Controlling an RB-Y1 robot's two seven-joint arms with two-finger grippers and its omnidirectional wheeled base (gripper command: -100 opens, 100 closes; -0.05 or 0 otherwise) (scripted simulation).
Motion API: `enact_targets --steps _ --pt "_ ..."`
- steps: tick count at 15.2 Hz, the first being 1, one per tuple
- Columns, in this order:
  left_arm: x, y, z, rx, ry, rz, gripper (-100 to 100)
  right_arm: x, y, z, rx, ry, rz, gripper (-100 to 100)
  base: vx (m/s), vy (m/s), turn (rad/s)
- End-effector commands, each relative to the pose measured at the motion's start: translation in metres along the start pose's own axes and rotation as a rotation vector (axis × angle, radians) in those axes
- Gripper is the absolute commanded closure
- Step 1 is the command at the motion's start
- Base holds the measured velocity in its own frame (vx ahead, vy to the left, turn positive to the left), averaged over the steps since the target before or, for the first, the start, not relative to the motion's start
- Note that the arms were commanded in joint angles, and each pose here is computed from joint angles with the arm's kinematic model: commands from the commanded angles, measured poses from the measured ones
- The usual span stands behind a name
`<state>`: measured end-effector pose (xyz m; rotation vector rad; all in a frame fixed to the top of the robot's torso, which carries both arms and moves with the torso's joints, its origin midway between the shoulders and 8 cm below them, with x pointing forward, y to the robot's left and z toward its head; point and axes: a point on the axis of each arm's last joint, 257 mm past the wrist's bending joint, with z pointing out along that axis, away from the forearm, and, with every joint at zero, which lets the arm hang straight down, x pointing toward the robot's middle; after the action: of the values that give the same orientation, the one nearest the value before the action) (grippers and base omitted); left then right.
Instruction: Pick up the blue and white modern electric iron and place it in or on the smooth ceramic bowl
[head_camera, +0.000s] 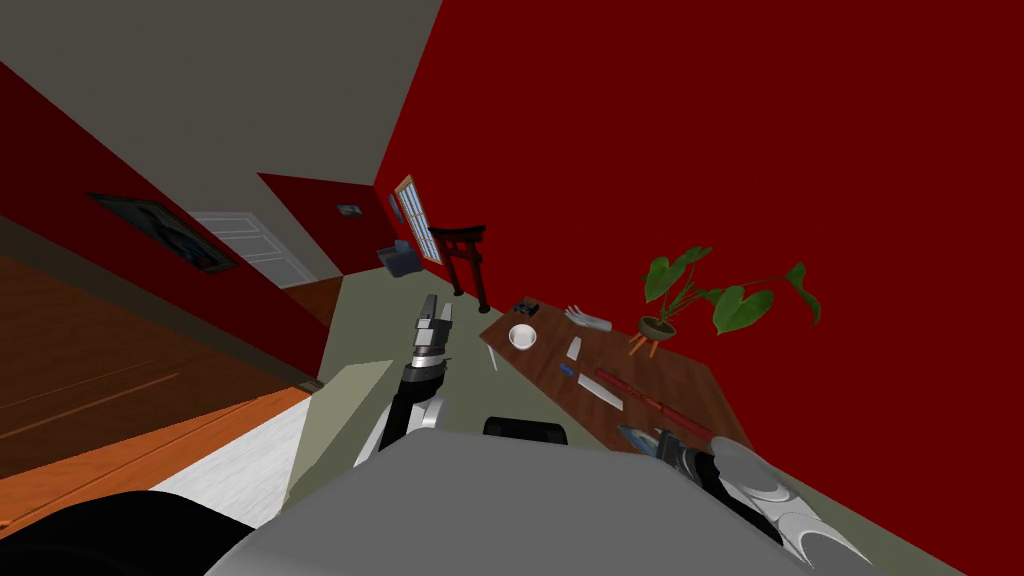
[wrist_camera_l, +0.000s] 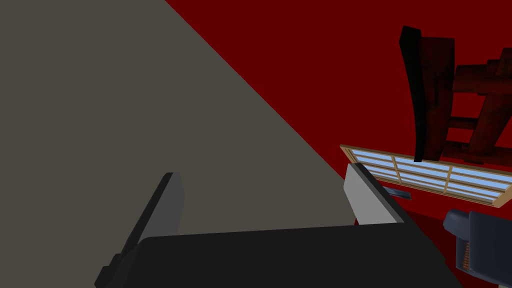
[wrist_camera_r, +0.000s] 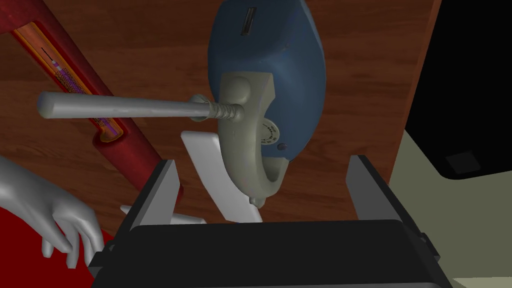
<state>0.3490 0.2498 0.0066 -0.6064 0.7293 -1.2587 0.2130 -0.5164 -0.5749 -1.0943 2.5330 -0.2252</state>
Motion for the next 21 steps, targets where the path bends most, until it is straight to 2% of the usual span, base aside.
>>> enact_targets --steps 1,2,3,5,6,8,9,13,14,17,18,19,20,21 --pt "0.000 0.000 0.000 0.000 0.000 0.000 0 0.010 0.009 -0.004 0.003 0.005 0.001 -100 0.057 -0.003 0.038" --pt "0.000 0.000 0.000 0.000 0.000 0.000 0 0.010 0.005 -0.005 0.012 0.004 0.009 -100 0.056 -0.001 0.029" --pt "0.000 0.000 0.000 0.000 0.000 0.000 0 0.018 0.015 -0.007 0.007 0.011 0.003 -100 0.064 0.002 0.039" --pt "0.000 0.000 0.000 0.000 0.000 0.000 0 0.018 0.010 -0.008 0.017 0.009 0.012 -100 0.053 -0.003 0.015" --pt "0.000 0.000 0.000 0.000 0.000 0.000 0 0.027 0.016 -0.012 0.020 0.016 0.011 -100 0.047 -0.001 0.029" --pt "0.000 0.000 0.000 0.000 0.000 0.000 0 0.024 0.014 -0.011 0.020 0.014 0.014 -100 0.038 -0.003 0.014" --pt "0.000 0.000 0.000 0.000 0.000 0.000 0 0.025 0.014 -0.011 0.021 0.014 0.013 100 0.010 -0.001 0.000" --pt "0.000 0.000 0.000 0.000 0.000 0.000 0 0.025 0.013 -0.012 0.021 0.014 0.011 100 0.001 0.000 0.000" --pt "0.000 0.000 0.000 0.000 0.000 0.000 0 0.014 0.002 -0.007 0.022 0.006 0.023 100 -0.050 0.005 -0.063" --pt "0.000 0.000 0.000 0.000 0.000 0.000 0 0.002 0.000 -0.001 0.007 -0.001 0.005 100 -0.088 0.004 -0.041" --pt "0.000 0.000 0.000 0.000 0.000 0.000 0 -0.006 -0.010 0.000 0.013 -0.005 0.012 100 -0.090 -0.003 -0.034" --pt "0.000 0.000 0.000 0.000 0.000 0.000 0 -0.006 -0.006 0.001 0.004 -0.003 0.002 100 -0.077 0.002 -0.021" --pt "0.000 0.000 0.000 0.000 0.000 0.000 0 -0.014 -0.017 0.002 0.012 -0.008 0.008 100 -0.076 0.009 -0.040" --pt "0.000 0.000 0.000 0.000 0.000 0.000 0 -0.013 -0.012 0.003 0.001 -0.005 -0.002 100 -0.065 0.009 -0.034"
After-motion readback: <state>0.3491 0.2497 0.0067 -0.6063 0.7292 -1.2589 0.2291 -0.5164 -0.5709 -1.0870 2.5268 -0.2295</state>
